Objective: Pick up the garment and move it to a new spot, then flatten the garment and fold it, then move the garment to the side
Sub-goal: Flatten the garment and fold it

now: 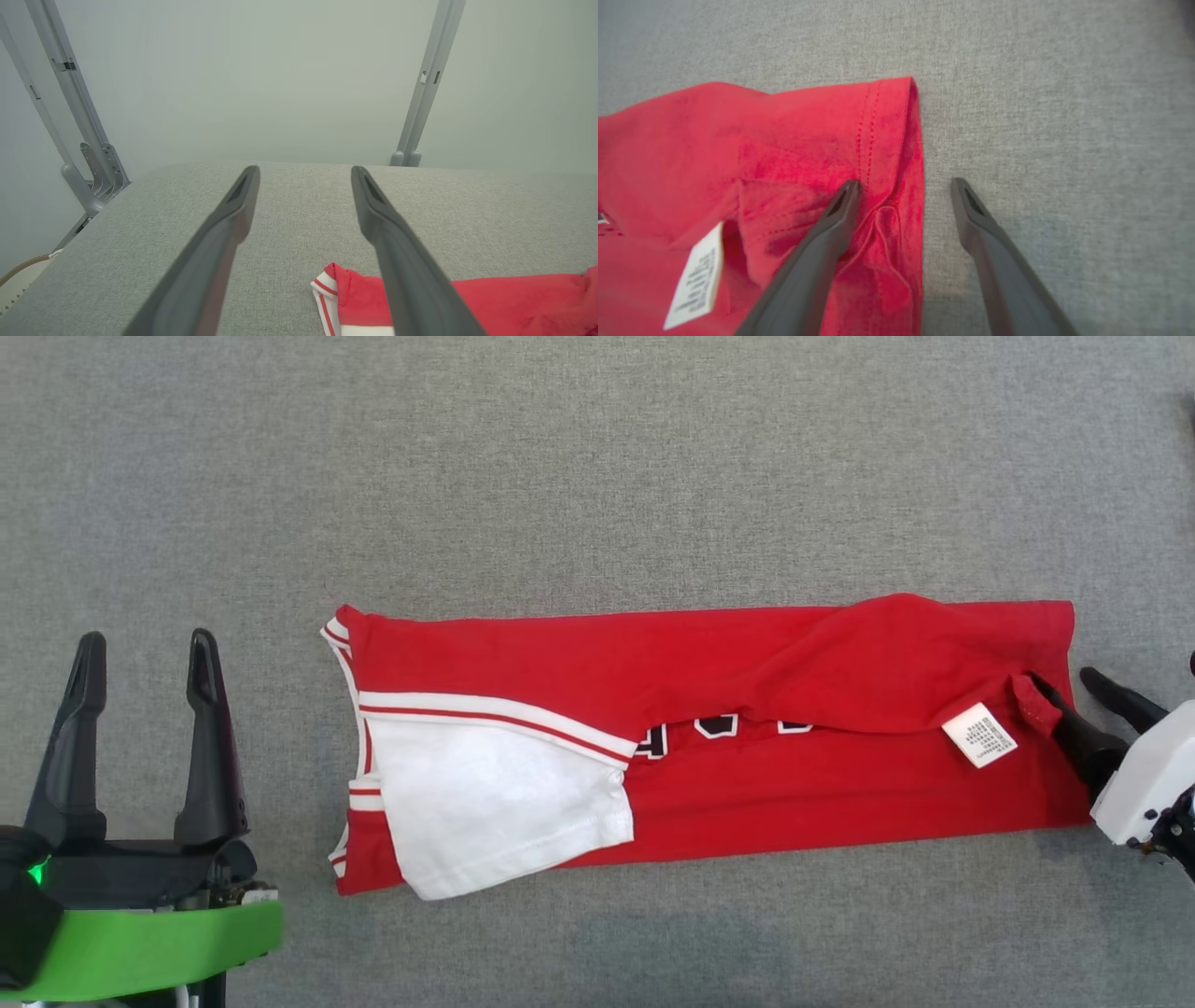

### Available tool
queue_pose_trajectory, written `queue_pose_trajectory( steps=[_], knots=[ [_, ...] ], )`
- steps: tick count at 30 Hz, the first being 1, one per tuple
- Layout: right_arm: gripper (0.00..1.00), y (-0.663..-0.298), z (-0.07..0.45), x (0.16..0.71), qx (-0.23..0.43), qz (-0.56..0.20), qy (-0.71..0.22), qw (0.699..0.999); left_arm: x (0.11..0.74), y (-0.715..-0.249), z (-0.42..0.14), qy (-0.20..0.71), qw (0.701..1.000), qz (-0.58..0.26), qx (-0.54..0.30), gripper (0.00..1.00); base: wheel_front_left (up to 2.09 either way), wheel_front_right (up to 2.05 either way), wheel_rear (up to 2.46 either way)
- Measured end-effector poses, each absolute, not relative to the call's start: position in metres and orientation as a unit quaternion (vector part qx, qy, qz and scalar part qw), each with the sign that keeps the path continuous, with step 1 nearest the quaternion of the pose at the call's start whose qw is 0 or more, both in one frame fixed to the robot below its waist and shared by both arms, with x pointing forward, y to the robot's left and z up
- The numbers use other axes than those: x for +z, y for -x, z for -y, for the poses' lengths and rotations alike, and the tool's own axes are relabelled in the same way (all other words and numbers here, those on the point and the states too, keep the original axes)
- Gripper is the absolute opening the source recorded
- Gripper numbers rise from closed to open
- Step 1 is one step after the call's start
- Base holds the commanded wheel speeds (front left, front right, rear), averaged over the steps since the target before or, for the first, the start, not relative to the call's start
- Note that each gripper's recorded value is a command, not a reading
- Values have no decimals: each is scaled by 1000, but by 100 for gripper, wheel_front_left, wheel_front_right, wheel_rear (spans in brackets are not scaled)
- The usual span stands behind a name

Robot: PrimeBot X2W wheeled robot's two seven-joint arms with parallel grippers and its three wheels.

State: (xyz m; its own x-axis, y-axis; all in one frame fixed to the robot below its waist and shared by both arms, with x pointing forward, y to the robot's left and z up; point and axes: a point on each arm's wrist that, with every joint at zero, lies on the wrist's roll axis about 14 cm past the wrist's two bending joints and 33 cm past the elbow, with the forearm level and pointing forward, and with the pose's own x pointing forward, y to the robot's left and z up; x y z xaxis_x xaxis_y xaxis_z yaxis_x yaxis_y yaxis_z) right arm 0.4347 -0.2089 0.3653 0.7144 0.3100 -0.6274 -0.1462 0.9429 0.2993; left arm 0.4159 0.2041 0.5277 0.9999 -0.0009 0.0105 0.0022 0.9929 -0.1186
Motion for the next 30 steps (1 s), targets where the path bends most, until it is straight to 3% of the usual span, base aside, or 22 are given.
queue_pose_trajectory(
  steps=[4, 5, 6, 7, 13, 18, 22, 24, 30],
  knots=[
    [100, -427, 199, 362, 140, -400, -133, 896, 528, -411, -206, 57, 998, 10, 7, 100, 0, 0, 0],
    [80, -425, 197, 362, 146, -411, -133, 890, 529, -409, -207, 57, 998, 10, 9, 100, 0, 0, 0],
    [32, -424, 196, 363, 150, -418, -130, 886, 529, -408, -209, 57, 998, 12, 13, 100, 0, 0, 0],
    [0, -423, 196, 364, 154, -424, -127, 883, 529, -406, -210, 58, 998, 10, 16, 100, 0, 0, 0],
    [0, -424, 217, 374, 138, -440, -118, 880, 525, -398, -214, 57, 998, 3, 21, 100, 0, 0, 0],
    [0, -444, 288, 406, 56, -417, -73, 904, 517, -388, -207, 81, 997, -9, 13, 100, 0, 0, 0],
    [0, -460, 310, 444, 29, -376, -63, 924, 498, -374, -206, 94, 995, -43, 11, 100, 0, 0, 0],
    [0, -463, 296, 461, 48, -358, -77, 929, 487, -364, -207, 101, 993, -60, 14, 100, 0, 0, 0],
    [0, -435, 176, 490, 214, -344, -115, 907, 480, -344, -218, 111, 991, -70, 34, 100, 0, 0, 0]
  ],
)
